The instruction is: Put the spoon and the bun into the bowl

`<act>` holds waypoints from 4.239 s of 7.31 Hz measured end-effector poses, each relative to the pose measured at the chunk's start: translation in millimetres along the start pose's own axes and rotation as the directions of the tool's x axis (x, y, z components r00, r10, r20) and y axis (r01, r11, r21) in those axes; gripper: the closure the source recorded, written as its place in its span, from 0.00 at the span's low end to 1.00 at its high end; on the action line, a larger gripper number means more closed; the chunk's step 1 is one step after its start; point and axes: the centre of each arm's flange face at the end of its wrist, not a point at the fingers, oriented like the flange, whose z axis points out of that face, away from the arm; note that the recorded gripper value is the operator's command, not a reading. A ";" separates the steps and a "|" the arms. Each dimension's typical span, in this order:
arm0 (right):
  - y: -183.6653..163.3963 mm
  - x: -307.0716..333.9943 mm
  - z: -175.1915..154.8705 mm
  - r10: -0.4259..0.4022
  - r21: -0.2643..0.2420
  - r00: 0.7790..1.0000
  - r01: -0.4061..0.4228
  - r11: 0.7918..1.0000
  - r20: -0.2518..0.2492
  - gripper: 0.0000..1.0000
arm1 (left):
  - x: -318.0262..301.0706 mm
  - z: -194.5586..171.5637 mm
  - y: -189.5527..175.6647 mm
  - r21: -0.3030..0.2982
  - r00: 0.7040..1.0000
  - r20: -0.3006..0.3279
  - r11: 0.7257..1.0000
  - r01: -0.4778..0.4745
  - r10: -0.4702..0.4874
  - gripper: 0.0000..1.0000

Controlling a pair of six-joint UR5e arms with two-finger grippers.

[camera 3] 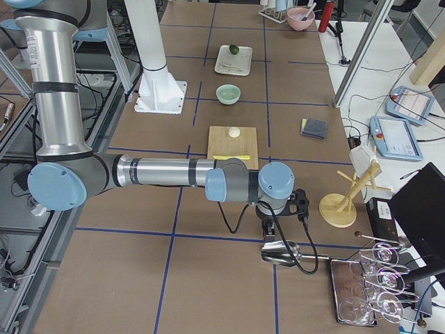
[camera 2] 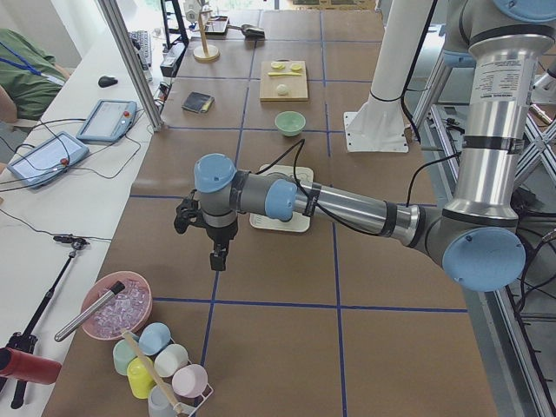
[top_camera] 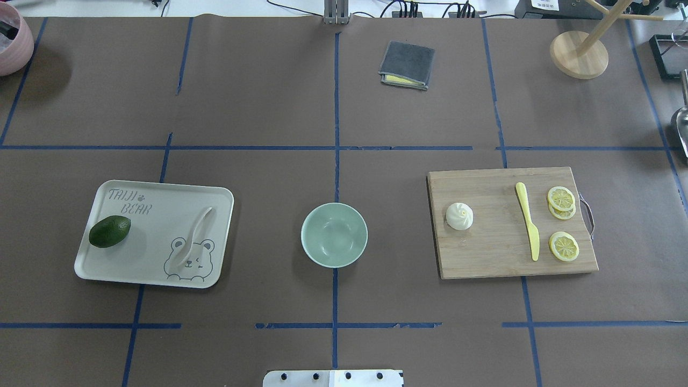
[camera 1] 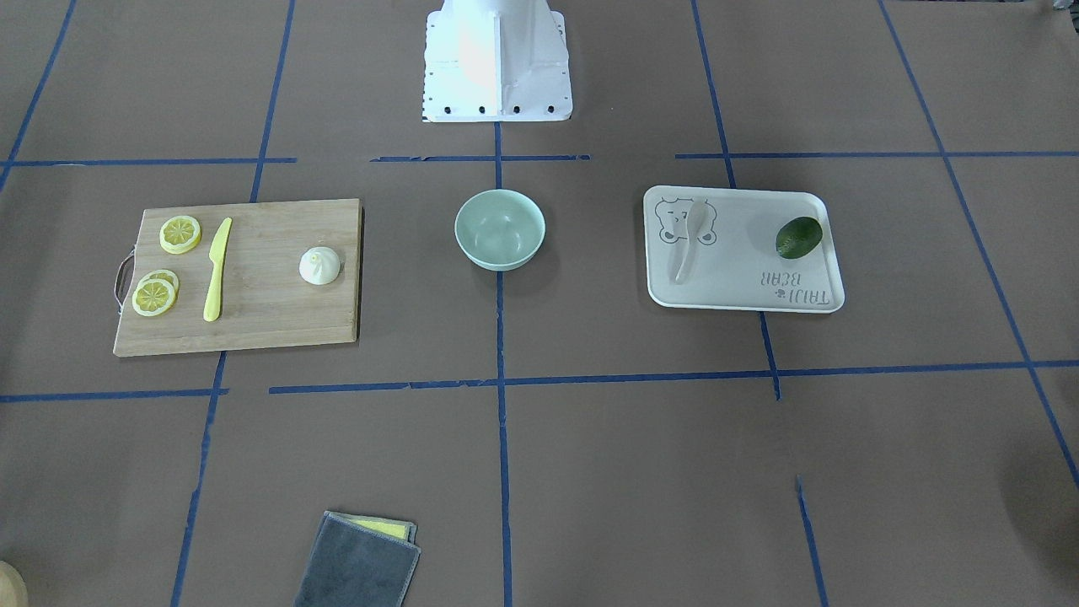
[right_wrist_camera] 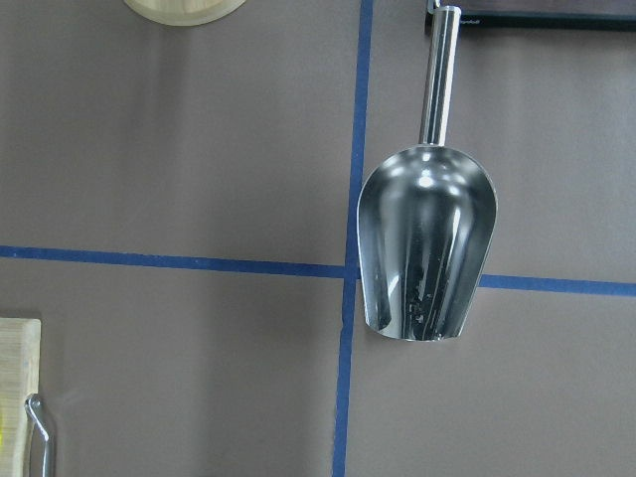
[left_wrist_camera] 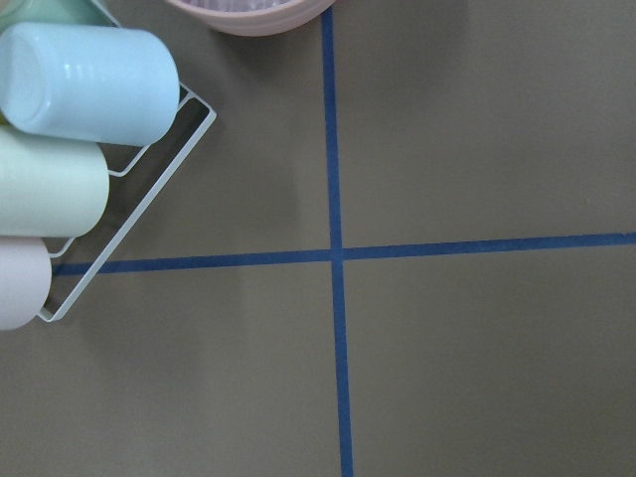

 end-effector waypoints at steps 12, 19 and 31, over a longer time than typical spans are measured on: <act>-28.7 -115.7 -18.7 0.090 0.032 0.994 -0.092 0.995 0.064 0.00 | 413.7 118.8 60.3 0.044 0.988 -0.139 0.997 0.069 -0.063 0.08; -18.9 -216.2 -23.0 0.171 0.015 0.979 -0.174 0.985 0.111 0.00 | 437.3 192.7 88.5 0.038 0.993 -0.109 0.998 0.041 -0.037 0.29; -4.2 -367.4 7.7 0.220 -0.016 0.971 -0.220 0.975 0.097 0.00 | 437.7 186.1 102.5 0.029 0.993 -0.117 0.999 0.028 -0.024 1.00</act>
